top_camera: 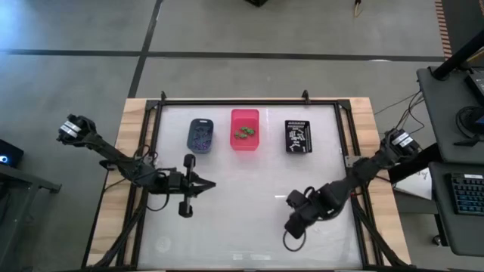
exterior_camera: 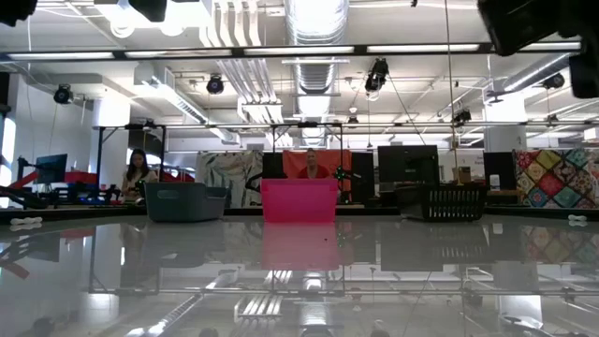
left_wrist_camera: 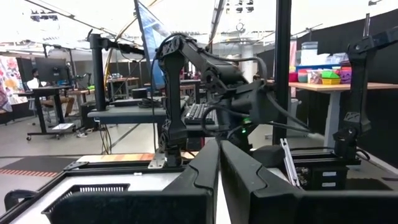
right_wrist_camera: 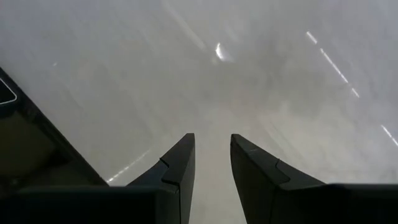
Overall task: Sort Halloween decoration
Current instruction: Put the white bone toy into the black bin
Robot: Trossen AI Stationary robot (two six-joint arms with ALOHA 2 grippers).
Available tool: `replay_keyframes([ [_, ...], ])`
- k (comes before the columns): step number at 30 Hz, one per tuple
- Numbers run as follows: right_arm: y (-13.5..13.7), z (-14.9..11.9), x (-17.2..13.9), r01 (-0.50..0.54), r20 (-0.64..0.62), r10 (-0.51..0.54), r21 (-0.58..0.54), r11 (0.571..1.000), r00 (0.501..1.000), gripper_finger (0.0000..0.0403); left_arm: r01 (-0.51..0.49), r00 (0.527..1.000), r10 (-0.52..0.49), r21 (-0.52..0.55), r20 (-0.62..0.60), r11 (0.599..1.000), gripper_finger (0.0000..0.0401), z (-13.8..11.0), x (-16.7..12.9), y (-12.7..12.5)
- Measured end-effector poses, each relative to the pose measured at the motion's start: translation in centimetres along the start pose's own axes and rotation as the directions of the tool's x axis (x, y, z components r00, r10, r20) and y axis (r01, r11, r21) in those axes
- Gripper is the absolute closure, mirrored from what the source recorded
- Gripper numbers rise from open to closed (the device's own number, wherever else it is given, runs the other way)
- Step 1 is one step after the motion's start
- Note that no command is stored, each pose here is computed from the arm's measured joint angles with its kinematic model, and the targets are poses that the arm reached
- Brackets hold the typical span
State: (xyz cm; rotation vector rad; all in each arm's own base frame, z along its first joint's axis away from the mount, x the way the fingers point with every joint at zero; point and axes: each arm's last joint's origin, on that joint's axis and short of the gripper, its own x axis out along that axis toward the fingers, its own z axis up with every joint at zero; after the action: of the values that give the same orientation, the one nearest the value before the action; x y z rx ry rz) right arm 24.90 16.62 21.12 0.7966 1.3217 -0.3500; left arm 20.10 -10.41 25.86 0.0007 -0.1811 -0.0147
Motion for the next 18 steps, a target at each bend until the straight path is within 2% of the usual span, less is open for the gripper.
replay_keyframes([
  [7,0.4,-1.8,0.0,0.008,0.043,-0.009,0.007,1.000,0.999,0.0310,0.002,1.000,-0.002,0.003,-0.017,1.000,0.0401,-0.5,0.2,-0.2],
  [18,0.4,-2.1,0.0,0.007,0.045,-0.009,0.032,0.999,0.999,0.0310,0.002,1.000,-0.002,0.007,-0.026,1.000,0.0401,-1.0,0.5,-0.4],
])
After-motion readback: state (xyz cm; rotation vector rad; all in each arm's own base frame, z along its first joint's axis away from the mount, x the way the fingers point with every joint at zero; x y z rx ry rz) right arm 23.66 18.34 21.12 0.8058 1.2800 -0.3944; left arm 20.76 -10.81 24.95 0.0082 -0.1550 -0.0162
